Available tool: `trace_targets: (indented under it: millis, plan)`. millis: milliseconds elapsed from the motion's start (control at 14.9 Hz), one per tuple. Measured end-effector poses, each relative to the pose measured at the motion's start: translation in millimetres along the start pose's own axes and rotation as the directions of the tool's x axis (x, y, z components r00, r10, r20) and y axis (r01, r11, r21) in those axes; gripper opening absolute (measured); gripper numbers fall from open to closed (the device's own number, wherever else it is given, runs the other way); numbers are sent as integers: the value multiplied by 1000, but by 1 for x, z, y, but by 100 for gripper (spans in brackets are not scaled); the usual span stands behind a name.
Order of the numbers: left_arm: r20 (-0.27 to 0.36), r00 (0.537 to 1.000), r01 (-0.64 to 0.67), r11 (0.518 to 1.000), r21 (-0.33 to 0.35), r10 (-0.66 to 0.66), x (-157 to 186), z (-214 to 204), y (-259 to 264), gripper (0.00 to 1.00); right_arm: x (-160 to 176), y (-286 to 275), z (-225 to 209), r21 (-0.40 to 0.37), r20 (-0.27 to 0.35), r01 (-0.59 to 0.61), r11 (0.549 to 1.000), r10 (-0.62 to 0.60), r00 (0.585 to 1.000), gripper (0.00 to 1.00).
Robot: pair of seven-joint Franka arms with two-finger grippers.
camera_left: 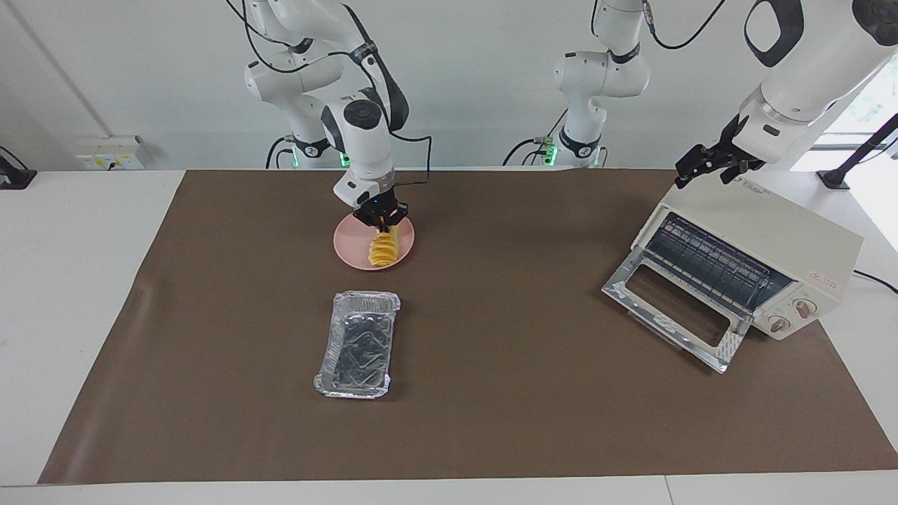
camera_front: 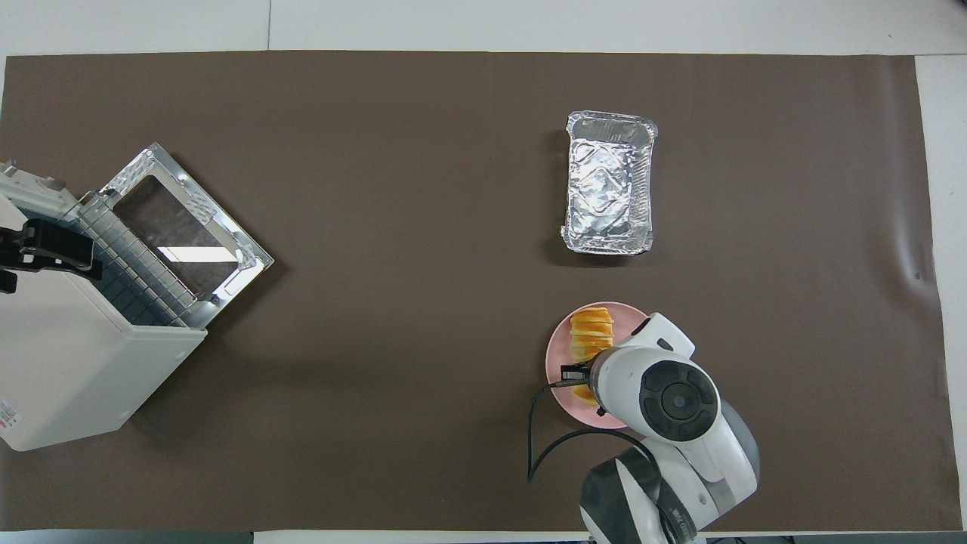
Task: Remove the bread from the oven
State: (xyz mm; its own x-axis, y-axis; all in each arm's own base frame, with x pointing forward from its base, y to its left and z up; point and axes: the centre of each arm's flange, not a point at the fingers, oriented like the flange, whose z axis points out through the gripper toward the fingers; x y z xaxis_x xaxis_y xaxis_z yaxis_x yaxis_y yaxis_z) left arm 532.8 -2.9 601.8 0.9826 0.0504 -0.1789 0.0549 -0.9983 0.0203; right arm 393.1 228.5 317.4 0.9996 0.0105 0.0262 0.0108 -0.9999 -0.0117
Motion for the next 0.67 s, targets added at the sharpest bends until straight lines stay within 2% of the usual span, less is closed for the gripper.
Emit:
trace_targets:
  millis: [67, 336, 537, 671]
  plan:
    - [0, 1000, 0, 1000, 0, 0, 0, 0, 0, 100, 0, 0, 0, 1, -1, 0, 1000, 0, 1000, 26]
    - [0, 1000, 0, 1000, 0, 0, 0, 0, 0, 100, 8, -4, -12, 4, -6, -1, 1000, 1, 1000, 66]
    - [0, 1000, 0, 1000, 0, 0, 0, 0, 0, 100, 38, -7, -59, -5, 11, -18, 1000, 18, 1000, 98]
    - [0, 1000, 0, 1000, 0, 0, 0, 0, 0, 100, 73, 15, -109, -2, 2, -8, 1000, 8, 1000, 100]
